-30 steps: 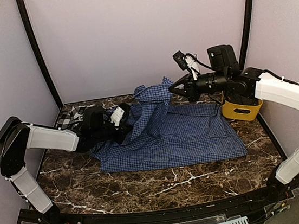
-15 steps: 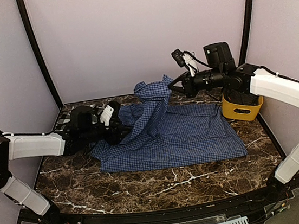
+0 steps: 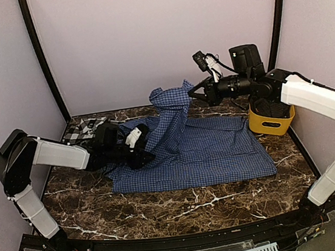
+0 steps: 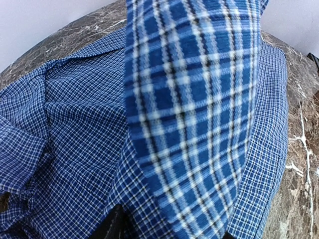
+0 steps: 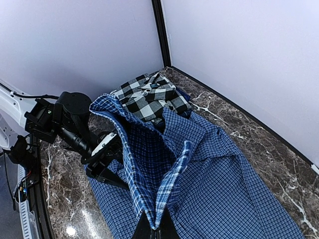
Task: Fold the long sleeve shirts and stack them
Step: Fold the sleeve of the 1/3-folded shirt.
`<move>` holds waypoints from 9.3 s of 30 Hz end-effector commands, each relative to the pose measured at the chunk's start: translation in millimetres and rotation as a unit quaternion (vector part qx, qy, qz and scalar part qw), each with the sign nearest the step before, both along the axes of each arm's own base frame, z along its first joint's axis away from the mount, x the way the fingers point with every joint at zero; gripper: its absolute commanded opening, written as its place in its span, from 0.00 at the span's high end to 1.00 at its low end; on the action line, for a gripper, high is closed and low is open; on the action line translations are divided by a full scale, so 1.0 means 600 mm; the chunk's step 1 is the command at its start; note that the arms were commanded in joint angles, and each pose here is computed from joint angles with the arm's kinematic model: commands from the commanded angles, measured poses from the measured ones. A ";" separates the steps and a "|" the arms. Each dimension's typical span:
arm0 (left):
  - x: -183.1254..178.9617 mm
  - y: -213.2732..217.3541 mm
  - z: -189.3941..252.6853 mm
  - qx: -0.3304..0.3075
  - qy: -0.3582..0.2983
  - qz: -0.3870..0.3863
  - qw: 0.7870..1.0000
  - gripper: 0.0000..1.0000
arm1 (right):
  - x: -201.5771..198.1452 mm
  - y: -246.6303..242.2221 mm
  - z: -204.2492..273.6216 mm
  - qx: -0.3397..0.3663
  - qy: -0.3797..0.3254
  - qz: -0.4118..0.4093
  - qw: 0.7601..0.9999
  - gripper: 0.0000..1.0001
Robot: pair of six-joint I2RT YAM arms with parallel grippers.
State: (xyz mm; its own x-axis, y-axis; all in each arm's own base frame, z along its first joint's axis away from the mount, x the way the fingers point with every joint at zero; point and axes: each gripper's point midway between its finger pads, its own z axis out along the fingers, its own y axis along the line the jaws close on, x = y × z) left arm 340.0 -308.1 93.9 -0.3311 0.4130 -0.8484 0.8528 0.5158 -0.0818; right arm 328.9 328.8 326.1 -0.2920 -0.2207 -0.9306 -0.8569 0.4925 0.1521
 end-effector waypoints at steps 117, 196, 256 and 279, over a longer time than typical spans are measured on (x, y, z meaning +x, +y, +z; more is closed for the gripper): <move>-0.004 0.070 0.035 -0.112 0.087 0.133 0.981 0.30 | -0.086 -0.012 -0.419 -0.374 0.140 -0.221 0.890 0.33; 0.103 0.077 -0.003 0.032 -0.069 0.167 0.983 0.71 | 0.072 0.031 -0.023 -0.384 -0.289 -0.285 0.829 1.00; -0.003 0.087 -0.012 0.003 -0.007 0.070 0.997 0.54 | -0.156 -0.108 -0.310 -0.184 0.166 -0.264 0.932 0.25; 0.007 0.089 -0.003 -0.007 -0.010 0.087 0.996 0.53 | -0.087 -0.137 -0.429 -0.076 0.358 -0.289 0.885 0.54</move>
